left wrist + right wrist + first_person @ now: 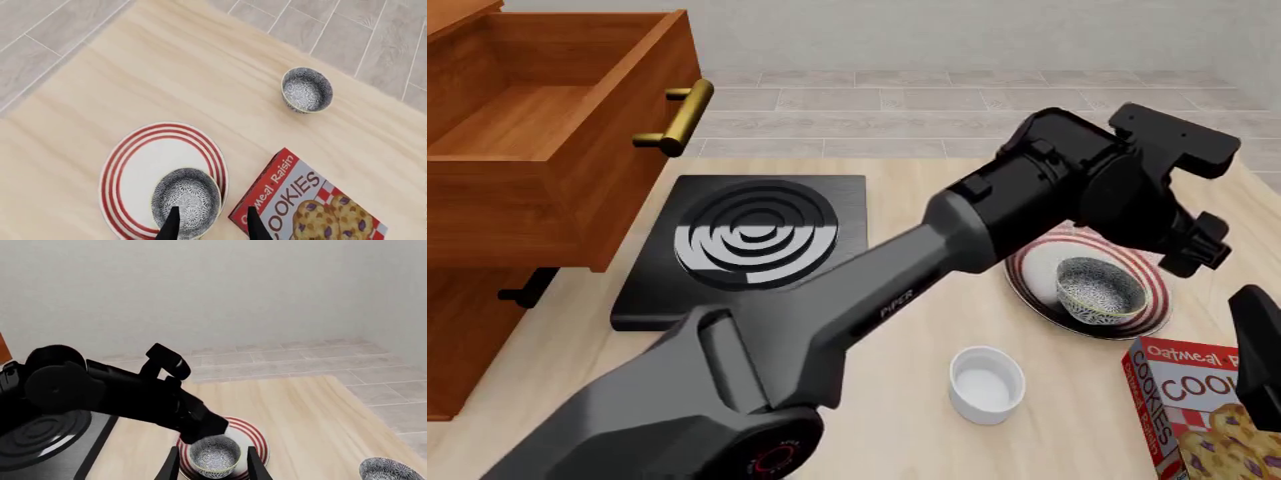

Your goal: Pick the akita bowl in the top layer of the wooden cabinet and place it on the plate.

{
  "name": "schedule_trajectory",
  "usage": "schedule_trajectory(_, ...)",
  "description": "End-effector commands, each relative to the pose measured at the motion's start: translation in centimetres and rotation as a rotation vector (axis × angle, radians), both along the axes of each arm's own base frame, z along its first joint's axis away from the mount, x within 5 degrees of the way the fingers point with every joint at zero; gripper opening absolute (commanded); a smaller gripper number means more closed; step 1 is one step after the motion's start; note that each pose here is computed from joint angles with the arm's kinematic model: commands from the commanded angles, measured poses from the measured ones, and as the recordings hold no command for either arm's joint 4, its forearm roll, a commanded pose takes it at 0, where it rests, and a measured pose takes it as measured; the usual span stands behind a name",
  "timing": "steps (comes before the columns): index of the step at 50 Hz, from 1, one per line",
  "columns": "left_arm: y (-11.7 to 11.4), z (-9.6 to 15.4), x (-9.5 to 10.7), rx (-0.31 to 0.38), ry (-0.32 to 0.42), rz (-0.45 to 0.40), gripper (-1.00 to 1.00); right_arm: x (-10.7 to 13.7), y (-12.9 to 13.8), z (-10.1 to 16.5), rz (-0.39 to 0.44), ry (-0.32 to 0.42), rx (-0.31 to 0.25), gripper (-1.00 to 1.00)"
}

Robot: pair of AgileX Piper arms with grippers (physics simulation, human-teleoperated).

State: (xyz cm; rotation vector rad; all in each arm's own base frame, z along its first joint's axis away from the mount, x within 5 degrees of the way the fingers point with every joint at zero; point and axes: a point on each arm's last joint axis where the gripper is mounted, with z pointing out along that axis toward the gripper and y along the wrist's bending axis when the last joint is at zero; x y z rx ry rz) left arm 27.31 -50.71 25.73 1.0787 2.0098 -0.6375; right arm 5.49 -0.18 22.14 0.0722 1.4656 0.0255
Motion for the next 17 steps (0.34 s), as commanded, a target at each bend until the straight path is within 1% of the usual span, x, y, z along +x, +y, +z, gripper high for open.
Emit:
schedule_trajectory(1,0.4,1.0,0.1,-0.007,-0.009,0.000,1.00,0.0,0.0,-0.1,0.003,-0.002,-0.006,1.00)
schedule_trajectory(17,1.3,2.7,0.5,-0.018,-0.024,0.009,1.00,0.0,0.0,0.1,0.007,-0.008,-0.015,1.00)
